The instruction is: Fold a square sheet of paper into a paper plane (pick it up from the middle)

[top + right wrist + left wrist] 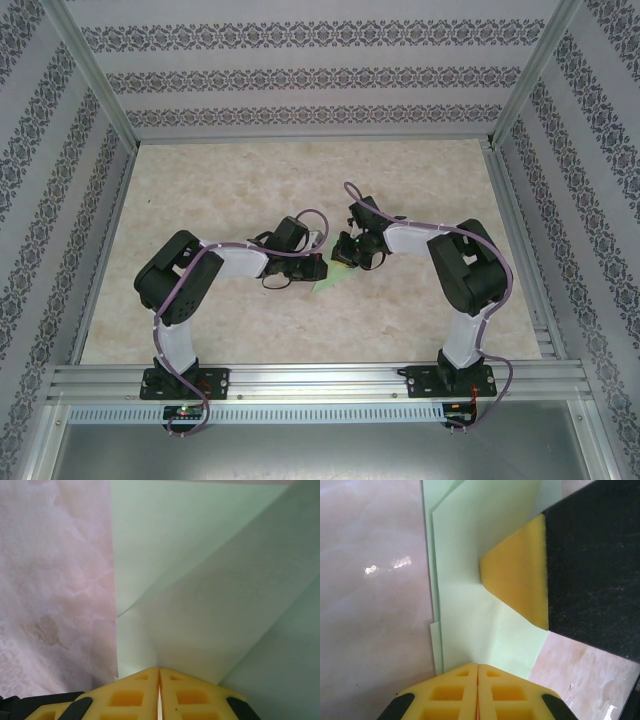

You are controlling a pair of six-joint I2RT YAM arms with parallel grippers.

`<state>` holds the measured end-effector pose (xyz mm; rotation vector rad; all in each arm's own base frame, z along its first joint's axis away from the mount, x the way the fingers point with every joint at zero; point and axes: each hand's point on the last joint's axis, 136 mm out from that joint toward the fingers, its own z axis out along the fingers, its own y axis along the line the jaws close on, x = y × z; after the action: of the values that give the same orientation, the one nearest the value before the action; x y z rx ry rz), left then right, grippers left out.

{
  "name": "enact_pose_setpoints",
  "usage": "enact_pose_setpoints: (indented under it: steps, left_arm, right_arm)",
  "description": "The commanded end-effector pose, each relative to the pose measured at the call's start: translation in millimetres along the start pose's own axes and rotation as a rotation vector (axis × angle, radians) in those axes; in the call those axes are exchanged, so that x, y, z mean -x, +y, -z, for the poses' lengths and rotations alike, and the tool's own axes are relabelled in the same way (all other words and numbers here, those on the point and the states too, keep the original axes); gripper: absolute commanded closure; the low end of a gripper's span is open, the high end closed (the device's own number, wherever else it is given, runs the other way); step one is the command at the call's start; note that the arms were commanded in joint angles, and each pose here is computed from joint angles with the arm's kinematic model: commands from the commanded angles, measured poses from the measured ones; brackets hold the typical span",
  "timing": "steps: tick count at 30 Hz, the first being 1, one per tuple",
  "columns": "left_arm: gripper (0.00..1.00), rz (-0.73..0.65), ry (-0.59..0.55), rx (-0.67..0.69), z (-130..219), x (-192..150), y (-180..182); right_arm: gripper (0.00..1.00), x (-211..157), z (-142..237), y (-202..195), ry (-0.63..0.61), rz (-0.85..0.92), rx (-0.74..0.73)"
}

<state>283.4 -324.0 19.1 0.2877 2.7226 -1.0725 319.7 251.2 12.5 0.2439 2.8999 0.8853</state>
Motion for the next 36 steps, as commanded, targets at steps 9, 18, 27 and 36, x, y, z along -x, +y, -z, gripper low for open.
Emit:
enact_pose_setpoints:
  steps: [9,18,27,36]
  left_arm:
    - [0.95,0.037,0.188,0.223,-5.4,-57.9,53.8]
    - [0.96,0.034,0.195,0.217,-5.2,-60.6,53.2]
    - [0.96,0.035,0.186,0.215,-6.3,-57.8,51.3]
    - [0.96,0.045,0.187,0.223,-6.7,-58.4,53.4]
  right_arm:
    - [0.91,31.6,18.7,-23.0,-0.153,0.092,0.014]
    - [0.91,81.7,36.5,-44.6,-0.218,0.039,0.015]
    - [0.9,62.0,65.9,1.1,-0.259,0.118,0.127]
    - [0.9,19.0,20.1,14.2,-0.115,0.147,0.138]
